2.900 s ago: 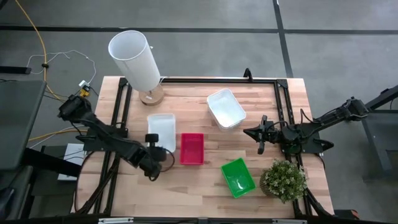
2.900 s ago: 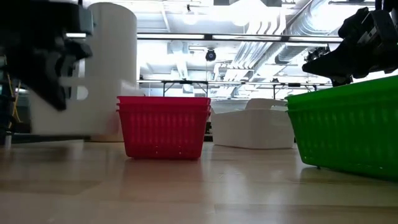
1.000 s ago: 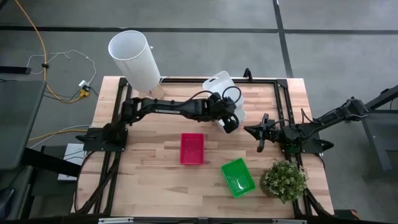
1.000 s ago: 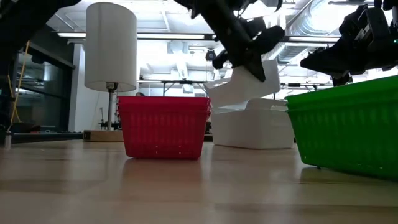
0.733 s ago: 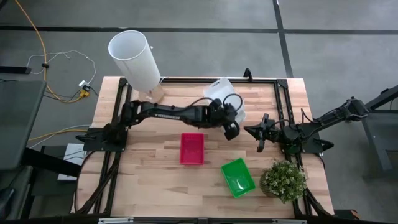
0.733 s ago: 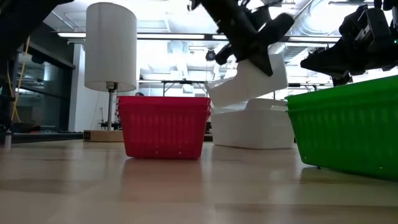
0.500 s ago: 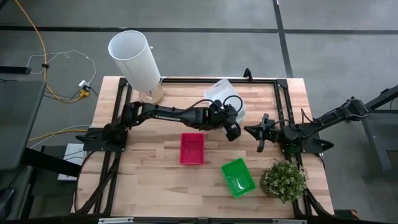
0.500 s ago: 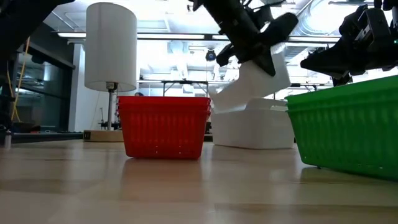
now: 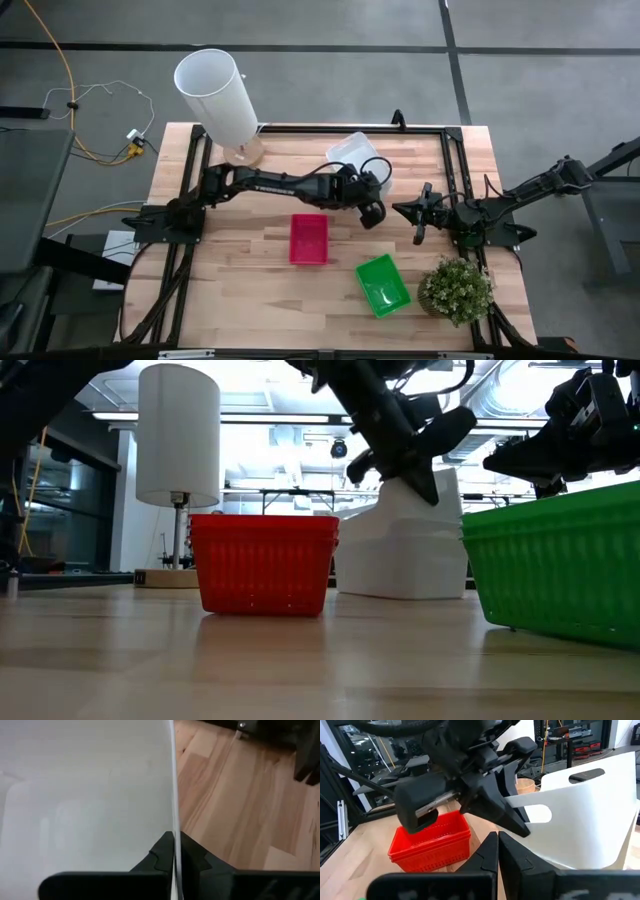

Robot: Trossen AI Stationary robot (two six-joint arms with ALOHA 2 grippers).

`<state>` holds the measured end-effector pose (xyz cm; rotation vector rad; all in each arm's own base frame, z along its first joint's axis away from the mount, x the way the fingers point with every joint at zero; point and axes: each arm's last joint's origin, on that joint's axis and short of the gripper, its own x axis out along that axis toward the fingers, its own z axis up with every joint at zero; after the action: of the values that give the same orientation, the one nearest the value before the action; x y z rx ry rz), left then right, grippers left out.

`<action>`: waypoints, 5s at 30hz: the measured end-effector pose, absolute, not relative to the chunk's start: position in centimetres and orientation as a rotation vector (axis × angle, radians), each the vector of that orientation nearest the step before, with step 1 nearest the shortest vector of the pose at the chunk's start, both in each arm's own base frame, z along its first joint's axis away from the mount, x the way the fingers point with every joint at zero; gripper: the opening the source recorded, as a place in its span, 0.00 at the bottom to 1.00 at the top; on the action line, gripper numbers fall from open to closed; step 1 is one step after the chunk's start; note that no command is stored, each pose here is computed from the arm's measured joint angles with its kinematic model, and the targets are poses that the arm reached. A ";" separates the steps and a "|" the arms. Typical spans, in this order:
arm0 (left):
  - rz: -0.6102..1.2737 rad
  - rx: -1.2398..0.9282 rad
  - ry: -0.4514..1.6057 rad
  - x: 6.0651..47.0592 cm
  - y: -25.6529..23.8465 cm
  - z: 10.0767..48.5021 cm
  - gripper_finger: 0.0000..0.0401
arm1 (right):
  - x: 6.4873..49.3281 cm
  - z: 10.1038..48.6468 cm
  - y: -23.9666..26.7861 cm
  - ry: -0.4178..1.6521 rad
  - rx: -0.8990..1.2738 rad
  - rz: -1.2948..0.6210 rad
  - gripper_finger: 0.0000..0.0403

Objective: Stack baskets by color
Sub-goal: Stack the left white bin on top of the stacked white bins, then return to Home Position

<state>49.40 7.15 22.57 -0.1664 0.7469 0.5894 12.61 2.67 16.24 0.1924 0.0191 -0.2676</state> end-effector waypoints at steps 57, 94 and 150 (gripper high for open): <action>0.263 0.076 0.051 16.5 -1.3 27.5 0.00 | 12.7 17.1 3.0 -0.050 0.221 -0.161 0.00; 0.298 0.054 -0.151 10.4 -1.6 21.0 0.00 | 17.2 22.1 4.0 -0.013 0.003 -0.319 0.00; 0.136 0.051 0.088 9.9 1.2 16.6 0.00 | 12.2 22.9 1.3 0.058 0.128 -0.220 0.00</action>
<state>9.87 1.24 16.59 0.0512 0.0882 0.1358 12.21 1.27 22.91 0.1282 0.0579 -0.2203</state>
